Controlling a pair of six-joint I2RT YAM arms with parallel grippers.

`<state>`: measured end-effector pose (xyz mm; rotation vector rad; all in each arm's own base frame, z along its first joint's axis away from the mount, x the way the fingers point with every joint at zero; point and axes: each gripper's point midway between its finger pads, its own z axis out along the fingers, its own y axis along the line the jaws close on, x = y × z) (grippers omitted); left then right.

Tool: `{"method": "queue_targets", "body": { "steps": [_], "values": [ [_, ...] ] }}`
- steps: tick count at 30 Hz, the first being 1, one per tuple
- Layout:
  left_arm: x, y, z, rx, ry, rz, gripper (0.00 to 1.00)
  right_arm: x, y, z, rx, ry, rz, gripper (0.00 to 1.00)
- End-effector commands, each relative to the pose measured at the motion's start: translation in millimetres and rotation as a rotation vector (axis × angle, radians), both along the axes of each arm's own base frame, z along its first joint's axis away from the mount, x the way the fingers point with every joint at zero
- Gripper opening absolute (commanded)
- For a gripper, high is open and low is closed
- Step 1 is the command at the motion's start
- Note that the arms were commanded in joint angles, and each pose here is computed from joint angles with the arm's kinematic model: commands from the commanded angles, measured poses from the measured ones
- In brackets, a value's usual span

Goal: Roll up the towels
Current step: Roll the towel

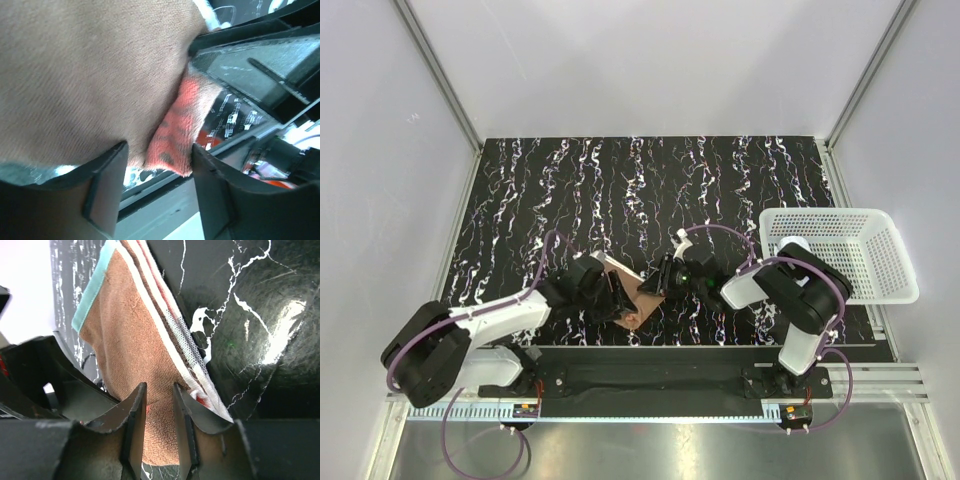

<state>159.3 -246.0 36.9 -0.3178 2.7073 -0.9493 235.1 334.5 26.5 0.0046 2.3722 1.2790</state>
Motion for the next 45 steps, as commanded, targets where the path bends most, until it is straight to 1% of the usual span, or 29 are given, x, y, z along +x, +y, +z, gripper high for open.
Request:
{"method": "queue_targets", "body": {
  "steps": [1,2,4,5,6,7,8,10,13,15,17,23,33,43,44,45],
  "values": [
    [8.9,20.6,9.2,0.134,-0.074,0.005,0.60,-8.6,-14.7,-30.9,-0.052,0.033,-0.021,0.35],
    [17.3,28.5,12.6,0.193,-0.124,0.030,0.60,-8.3,-14.5,-30.6,-0.050,0.029,-0.020,0.34],
    [20.5,28.8,39.2,0.266,-0.228,-0.005,0.60,-9.8,-16.2,-34.8,-0.058,0.036,-0.021,0.34],
    [21.3,31.0,50.5,0.330,-0.306,-0.020,0.59,-10.1,-17.1,-36.5,-0.063,0.037,-0.023,0.35],
    [23.1,28.3,60.5,0.352,-0.353,-0.040,0.59,-10.2,-17.2,-37.4,-0.064,0.038,-0.023,0.34],
    [29.3,21.2,80.8,0.358,-0.424,-0.067,0.59,-10.8,-17.5,-38.9,-0.066,0.042,-0.022,0.34],
    [27.5,16.7,84.7,0.390,-0.464,-0.105,0.58,-10.8,-17.4,-39.2,-0.066,0.042,-0.022,0.34],
    [31.7,8.4,99.8,0.419,-0.534,-0.158,0.56,-10.8,-17.0,-40.4,-0.067,0.046,-0.021,0.34],
    [23.6,-12.0,103.3,0.456,-0.605,-0.284,0.55,-11.6,-17.2,-41.2,-0.069,0.049,-0.018,0.34],
    [15.1,-27.4,96.2,0.474,-0.631,-0.371,0.55,-11.9,-17.8,-42.7,-0.075,0.052,-0.018,0.34],
    [10.3,-37.5,86.7,0.496,-0.635,-0.419,0.55,-12.2,-17.5,-42.1,-0.073,0.052,-0.016,0.34],
    [5.2,-44.3,55.6,0.558,-0.617,-0.456,0.54,-14.9,-19.9,-44.5,-0.081,0.064,-0.016,0.34],
    [-0.4,-23.3,-3.0,0.691,-0.520,-0.469,0.54,-17.3,-21.2,-49.3,-0.087,0.081,-0.018,0.33],
    [-18.5,0.5,-31.3,0.721,-0.423,-0.461,0.55,-14.9,-21.3,-49.8,-0.103,0.088,-0.026,0.33],
    [-21.2,5.0,-34.9,0.729,-0.414,-0.466,0.53,-14.7,-21.8,-50.3,-0.107,0.090,-0.028,0.33],
    [-22.4,7.6,-37.0,0.732,-0.405,-0.465,0.46,-14.4,-21.5,-49.3,-0.111,0.093,-0.027,0.33]
  ]
}}
